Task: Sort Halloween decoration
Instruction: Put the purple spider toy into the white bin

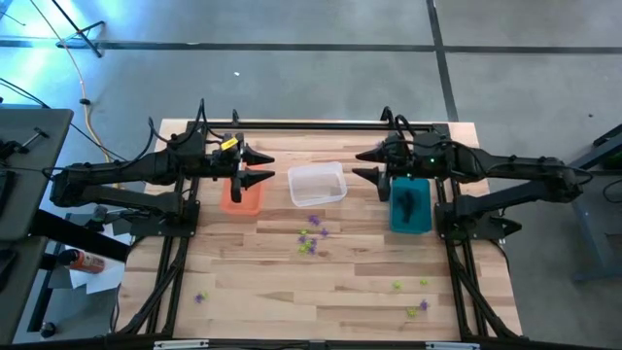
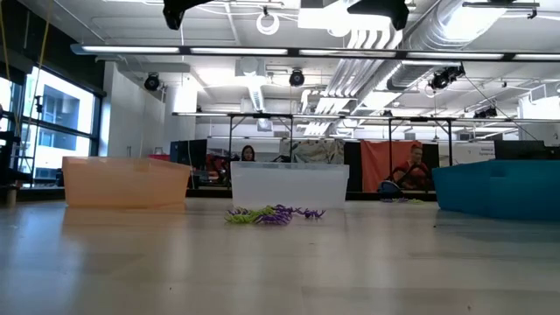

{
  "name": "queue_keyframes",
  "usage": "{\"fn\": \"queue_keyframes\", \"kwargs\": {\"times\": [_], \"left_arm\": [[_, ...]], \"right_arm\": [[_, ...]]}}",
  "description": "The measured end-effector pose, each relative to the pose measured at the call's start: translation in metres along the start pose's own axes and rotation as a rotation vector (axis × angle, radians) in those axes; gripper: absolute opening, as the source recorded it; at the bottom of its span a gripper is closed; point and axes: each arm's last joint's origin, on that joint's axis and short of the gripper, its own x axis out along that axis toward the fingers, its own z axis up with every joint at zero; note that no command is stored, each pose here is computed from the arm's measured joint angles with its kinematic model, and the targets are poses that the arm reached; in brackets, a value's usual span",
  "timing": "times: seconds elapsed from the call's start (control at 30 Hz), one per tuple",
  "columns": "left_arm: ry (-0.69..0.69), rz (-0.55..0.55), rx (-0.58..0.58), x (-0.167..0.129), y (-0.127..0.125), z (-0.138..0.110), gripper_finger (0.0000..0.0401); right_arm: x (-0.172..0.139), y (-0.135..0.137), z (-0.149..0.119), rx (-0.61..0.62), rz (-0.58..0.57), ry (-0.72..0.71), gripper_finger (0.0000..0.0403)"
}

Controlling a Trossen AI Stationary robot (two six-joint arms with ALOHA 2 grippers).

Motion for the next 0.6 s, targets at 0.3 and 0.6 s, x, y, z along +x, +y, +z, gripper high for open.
{"fn": "queue_keyframes", "kwargs": {"times": [0.3, 0.6], "left_arm": [[0.09, -0.038, 0.098, -0.003, -0.01, 0.007, 0.0188], [0.176, 0.062, 0.104, -0.004, -0.008, -0.001, 0.0188]], "right_arm": [[0.0, 0.002, 0.003, 0.015, 0.056, -0.025, 0.0201], [0.048, 0.023, -0.035, 0.088, 0.156, 0.255, 0.0201]]}}
